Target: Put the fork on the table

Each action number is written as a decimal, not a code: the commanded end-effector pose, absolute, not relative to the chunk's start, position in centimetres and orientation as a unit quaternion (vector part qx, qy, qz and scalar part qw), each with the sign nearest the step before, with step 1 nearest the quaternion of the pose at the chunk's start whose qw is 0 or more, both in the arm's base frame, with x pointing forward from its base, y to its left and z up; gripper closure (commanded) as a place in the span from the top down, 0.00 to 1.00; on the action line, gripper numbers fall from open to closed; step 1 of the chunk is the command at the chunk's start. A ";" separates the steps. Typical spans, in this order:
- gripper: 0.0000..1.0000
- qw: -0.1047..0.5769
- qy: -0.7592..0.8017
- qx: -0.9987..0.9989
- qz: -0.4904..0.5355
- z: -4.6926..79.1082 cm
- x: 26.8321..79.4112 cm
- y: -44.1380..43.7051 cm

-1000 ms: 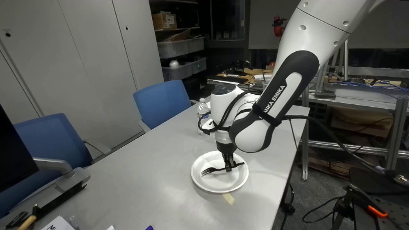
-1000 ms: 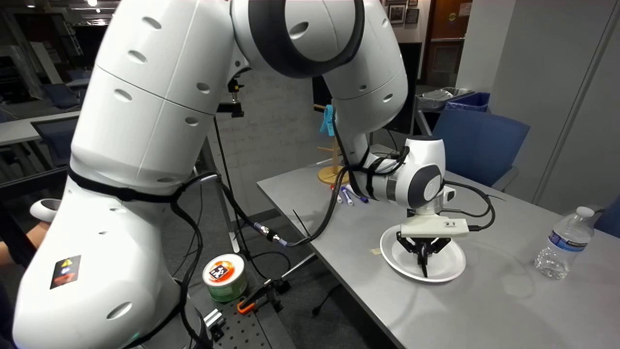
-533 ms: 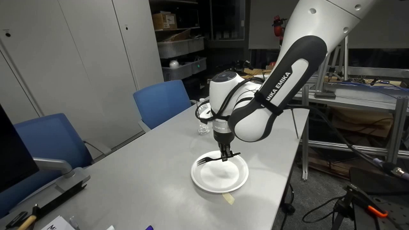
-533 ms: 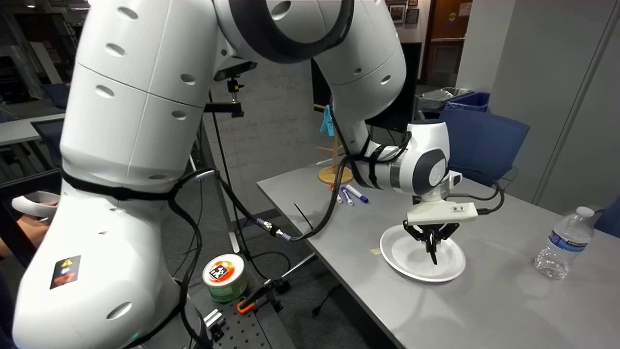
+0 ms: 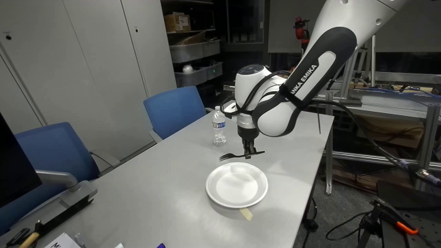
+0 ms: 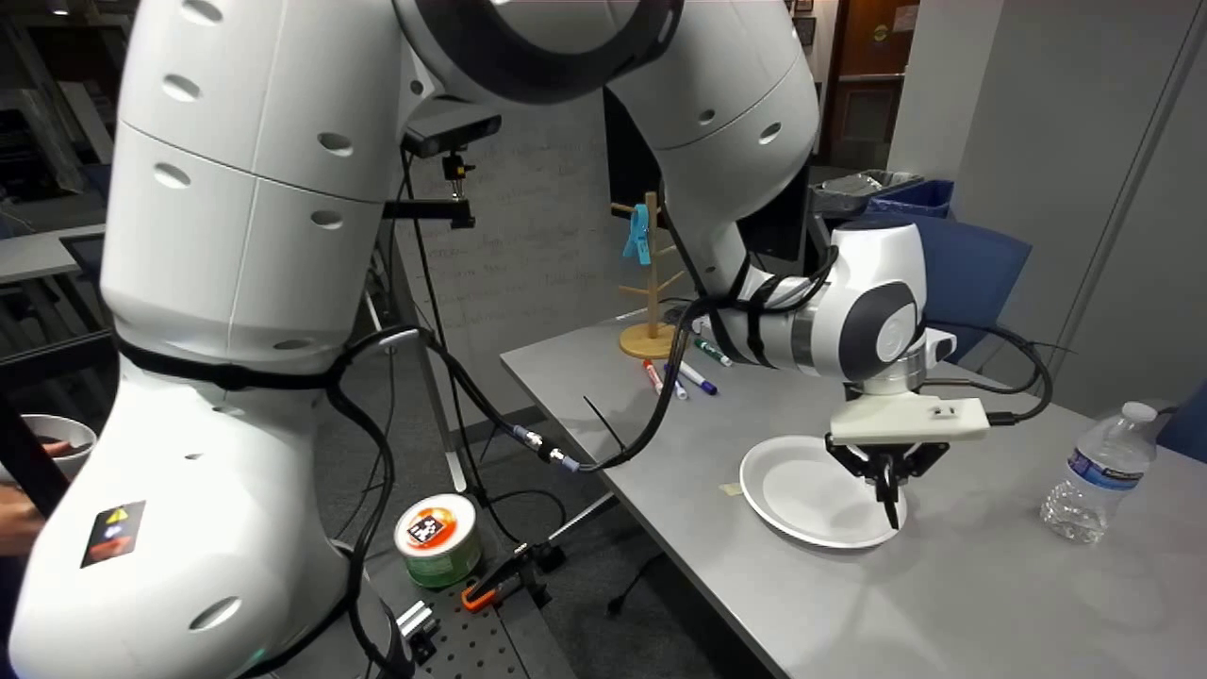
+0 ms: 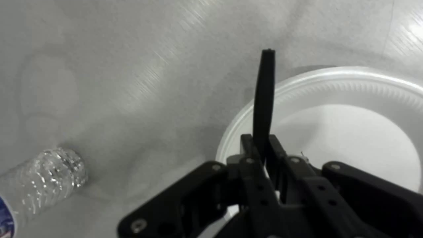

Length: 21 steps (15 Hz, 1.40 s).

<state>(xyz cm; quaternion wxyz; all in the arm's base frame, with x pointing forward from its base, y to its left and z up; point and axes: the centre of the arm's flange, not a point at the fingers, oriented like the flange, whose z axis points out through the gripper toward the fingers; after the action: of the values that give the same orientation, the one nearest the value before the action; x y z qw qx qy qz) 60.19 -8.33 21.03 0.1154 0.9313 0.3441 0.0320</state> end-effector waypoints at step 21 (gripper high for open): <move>0.03 0.123 0.040 0.990 0.052 14.2 57.6 -16.5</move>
<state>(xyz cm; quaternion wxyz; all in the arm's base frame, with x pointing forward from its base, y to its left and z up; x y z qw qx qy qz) 57.10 -16.58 15.47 0.1070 0.9901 0.0822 0.0380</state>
